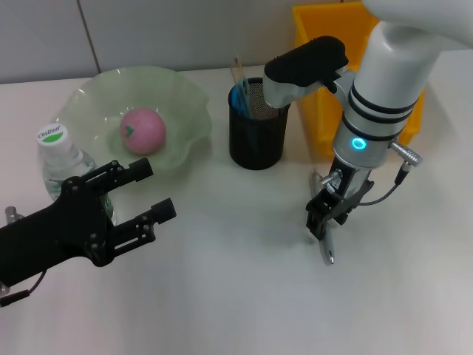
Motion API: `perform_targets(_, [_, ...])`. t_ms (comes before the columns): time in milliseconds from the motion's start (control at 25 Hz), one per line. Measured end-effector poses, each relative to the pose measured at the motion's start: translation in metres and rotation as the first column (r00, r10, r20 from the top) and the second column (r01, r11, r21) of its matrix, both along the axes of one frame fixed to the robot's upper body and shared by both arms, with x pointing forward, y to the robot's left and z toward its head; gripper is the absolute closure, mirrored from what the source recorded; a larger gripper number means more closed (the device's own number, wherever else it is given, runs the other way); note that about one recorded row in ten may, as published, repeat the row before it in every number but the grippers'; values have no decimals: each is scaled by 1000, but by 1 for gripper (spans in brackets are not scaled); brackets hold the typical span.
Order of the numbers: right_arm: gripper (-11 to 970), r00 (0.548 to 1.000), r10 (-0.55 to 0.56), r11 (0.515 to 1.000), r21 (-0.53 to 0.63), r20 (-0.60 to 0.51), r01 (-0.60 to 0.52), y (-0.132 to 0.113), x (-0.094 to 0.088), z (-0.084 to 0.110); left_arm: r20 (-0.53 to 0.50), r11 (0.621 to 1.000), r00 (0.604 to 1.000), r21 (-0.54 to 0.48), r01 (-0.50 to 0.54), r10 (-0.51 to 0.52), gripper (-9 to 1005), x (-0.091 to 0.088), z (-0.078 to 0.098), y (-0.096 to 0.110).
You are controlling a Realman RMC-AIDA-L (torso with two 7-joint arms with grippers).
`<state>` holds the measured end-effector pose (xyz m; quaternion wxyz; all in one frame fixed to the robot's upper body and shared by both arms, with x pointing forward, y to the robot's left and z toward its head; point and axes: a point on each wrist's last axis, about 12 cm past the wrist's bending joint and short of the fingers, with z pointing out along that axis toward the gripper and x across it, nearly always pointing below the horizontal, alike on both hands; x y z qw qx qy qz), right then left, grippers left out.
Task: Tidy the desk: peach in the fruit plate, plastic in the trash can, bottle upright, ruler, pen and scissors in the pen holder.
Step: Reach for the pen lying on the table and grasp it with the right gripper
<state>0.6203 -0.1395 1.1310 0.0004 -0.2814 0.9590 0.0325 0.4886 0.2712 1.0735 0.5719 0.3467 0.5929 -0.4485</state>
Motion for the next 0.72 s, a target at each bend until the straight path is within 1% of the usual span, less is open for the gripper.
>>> perform_targets(720, [530,1000,7,1000,-19,-10,-7,-1,-1,-3,4,1000,1000,2,0,0,286,0,0,0])
